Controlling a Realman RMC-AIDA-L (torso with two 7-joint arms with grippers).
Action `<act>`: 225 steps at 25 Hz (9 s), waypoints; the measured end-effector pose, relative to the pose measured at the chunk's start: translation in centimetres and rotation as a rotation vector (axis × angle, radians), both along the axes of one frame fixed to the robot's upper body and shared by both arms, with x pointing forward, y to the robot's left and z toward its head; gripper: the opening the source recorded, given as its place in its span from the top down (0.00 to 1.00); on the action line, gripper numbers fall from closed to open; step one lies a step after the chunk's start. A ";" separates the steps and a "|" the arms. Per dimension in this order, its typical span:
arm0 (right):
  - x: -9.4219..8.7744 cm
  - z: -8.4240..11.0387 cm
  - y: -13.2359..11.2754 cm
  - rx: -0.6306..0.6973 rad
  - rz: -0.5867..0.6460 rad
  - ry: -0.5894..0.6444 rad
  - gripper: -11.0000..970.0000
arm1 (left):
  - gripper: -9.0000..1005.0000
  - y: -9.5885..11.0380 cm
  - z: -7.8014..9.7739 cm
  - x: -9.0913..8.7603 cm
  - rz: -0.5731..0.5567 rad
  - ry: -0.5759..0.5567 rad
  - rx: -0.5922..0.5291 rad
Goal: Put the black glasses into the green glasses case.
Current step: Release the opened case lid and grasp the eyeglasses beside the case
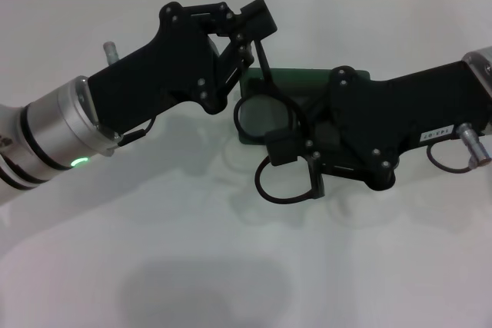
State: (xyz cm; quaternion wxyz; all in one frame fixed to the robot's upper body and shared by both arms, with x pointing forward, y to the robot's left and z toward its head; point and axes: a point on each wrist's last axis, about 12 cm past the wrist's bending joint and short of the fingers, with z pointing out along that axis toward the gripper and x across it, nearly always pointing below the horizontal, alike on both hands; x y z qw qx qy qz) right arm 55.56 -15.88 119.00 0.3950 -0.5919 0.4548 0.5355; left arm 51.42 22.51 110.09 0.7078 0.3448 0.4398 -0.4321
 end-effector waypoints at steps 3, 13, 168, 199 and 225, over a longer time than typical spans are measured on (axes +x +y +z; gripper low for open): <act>-0.1 0.0 -0.1 0.003 -0.001 0.003 0.96 | 0.94 0.0 0.0 0.0 0.002 0.000 -0.002; -0.1 -0.1 -0.2 0.008 -0.005 0.008 0.96 | 0.94 0.3 0.1 0.0 0.026 0.003 -0.024; -0.8 -1.0 15.9 -0.757 0.713 -1.360 0.51 | 0.76 12.3 -4.0 -8.8 0.455 0.453 -0.298; 0.1 -3.1 15.8 -0.736 0.692 -1.422 0.64 | 0.77 12.3 -4.9 -10.5 0.464 0.488 -0.312; 0.3 -4.1 15.6 -0.724 0.703 -1.419 0.74 | 0.77 12.0 -5.1 -10.6 0.472 0.483 -0.309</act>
